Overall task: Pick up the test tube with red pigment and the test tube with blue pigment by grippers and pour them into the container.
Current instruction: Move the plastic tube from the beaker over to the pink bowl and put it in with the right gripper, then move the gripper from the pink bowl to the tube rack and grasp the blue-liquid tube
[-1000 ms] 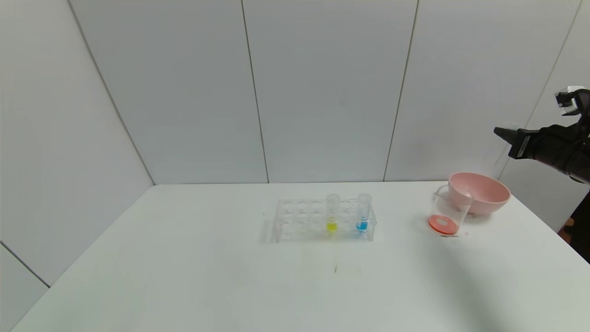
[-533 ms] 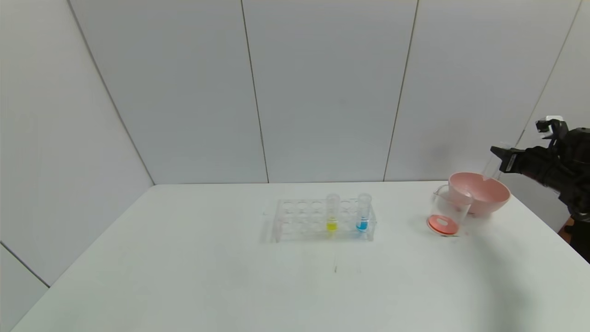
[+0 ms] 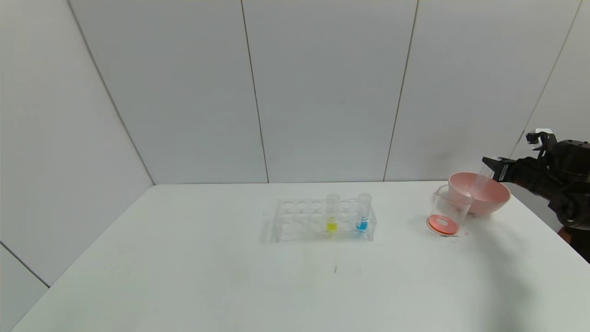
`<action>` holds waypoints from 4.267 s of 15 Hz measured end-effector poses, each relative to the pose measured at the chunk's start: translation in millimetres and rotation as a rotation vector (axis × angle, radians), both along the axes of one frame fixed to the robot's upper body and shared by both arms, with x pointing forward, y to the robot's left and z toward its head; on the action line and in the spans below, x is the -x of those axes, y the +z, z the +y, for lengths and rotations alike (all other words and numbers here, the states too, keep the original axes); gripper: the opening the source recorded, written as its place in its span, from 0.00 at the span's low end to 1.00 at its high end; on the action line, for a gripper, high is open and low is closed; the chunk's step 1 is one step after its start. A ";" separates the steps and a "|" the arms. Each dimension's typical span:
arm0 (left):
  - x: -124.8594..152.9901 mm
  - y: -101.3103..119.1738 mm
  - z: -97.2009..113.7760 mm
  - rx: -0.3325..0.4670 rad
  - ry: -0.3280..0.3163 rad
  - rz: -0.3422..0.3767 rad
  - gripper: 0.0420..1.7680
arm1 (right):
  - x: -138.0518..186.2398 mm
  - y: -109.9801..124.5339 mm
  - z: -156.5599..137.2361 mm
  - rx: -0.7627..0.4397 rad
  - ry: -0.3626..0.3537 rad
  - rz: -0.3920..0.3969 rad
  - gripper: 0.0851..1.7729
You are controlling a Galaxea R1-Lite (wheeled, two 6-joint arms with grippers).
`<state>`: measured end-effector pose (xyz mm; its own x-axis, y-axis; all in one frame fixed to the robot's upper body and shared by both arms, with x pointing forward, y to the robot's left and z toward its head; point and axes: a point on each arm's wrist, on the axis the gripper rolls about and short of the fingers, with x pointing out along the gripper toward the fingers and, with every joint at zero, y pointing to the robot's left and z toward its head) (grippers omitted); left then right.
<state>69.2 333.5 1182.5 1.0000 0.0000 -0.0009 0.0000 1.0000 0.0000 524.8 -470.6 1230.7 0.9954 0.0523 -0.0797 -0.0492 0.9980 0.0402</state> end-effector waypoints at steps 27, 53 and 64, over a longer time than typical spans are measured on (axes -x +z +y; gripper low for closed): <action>0.0 0.0 0.0 0.000 0.000 0.000 1.00 | 215.0 16.6 204.6 -0.014 0.030 0.024 0.95; 0.0 0.0 0.0 0.000 0.000 0.000 1.00 | 103.0 -48.0 362.0 0.029 -0.002 0.007 0.96; 0.0 0.0 0.0 0.000 0.000 0.000 1.00 | 100.6 -49.4 363.1 0.041 0.012 0.001 0.58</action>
<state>69.2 333.5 1182.5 1.0000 0.0000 -0.0009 0.0000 1.0000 0.0000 424.2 -107.4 1181.2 0.9947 0.0607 -0.0833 -0.0609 0.9981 -0.0003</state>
